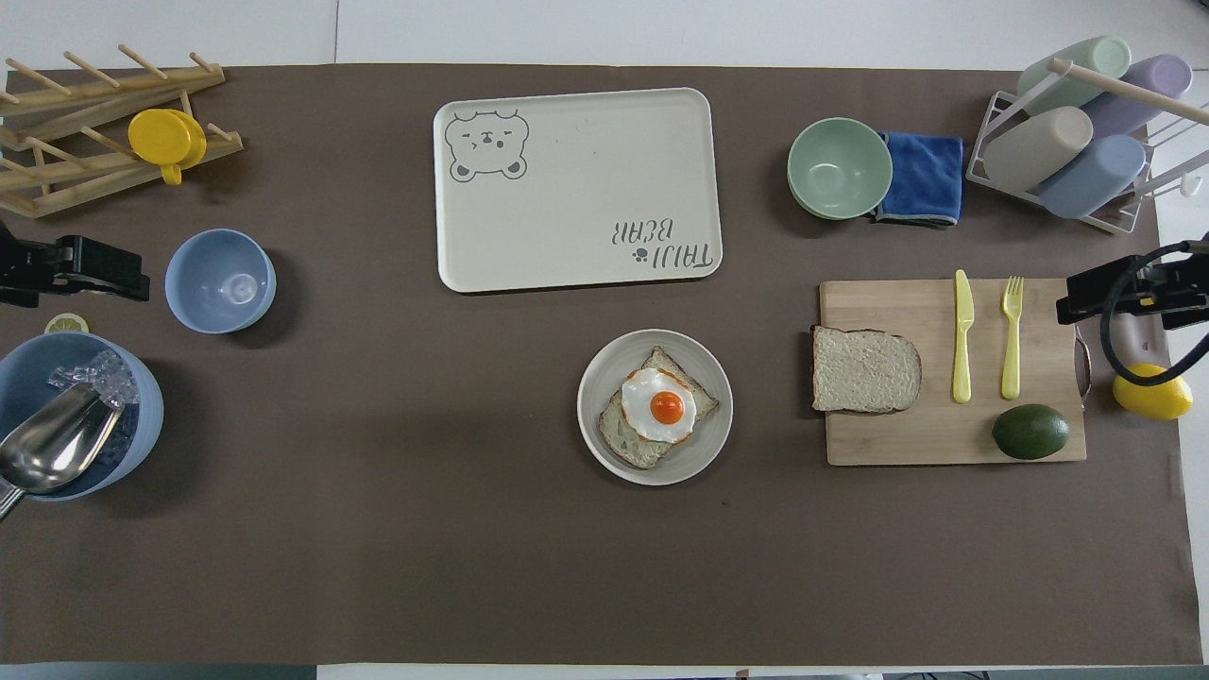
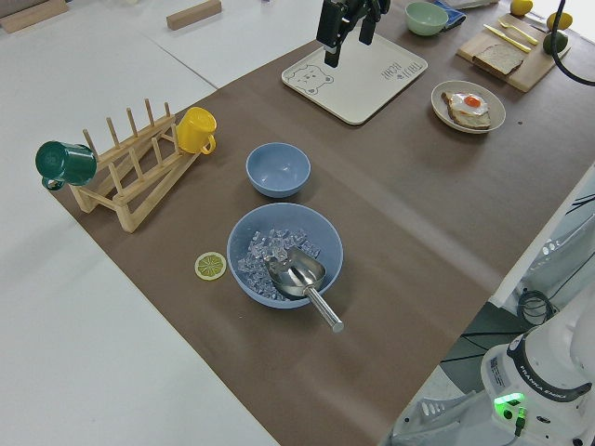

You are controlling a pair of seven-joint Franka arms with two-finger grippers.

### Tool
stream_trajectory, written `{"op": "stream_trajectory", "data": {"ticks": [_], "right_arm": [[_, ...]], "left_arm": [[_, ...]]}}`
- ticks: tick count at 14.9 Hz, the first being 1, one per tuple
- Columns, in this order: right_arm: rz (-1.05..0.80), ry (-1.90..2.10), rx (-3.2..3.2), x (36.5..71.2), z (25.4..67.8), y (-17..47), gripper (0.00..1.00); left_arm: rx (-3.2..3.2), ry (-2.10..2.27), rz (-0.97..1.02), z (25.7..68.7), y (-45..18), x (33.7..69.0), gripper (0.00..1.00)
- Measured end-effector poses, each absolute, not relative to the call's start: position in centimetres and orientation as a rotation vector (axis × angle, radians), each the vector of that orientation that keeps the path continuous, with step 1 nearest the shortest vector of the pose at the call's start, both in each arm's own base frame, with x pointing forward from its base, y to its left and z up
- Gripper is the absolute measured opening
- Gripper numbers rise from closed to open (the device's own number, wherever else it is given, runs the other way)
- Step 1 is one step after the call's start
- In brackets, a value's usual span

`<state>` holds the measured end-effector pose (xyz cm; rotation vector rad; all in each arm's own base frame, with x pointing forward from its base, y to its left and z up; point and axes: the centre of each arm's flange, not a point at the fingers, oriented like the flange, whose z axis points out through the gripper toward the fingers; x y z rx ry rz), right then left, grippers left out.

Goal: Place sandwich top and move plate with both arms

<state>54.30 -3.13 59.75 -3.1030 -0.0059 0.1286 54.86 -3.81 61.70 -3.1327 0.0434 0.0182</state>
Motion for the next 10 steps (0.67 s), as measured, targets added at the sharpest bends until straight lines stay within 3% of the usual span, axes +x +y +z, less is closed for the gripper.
{"op": "stream_trajectory", "data": {"ticks": [4,10], "right_arm": [[0.193,-0.126,-3.264,55.7,56.7,4.4,1.00],[0.270,-0.067,-3.508,58.4,42.9,16.2,1.00]], "left_arm": [[-3.133,0.043,0.018,61.7,-3.8,54.9,1.00],[-3.133,0.043,0.018,61.7,-3.8,54.9,1.00]]}}
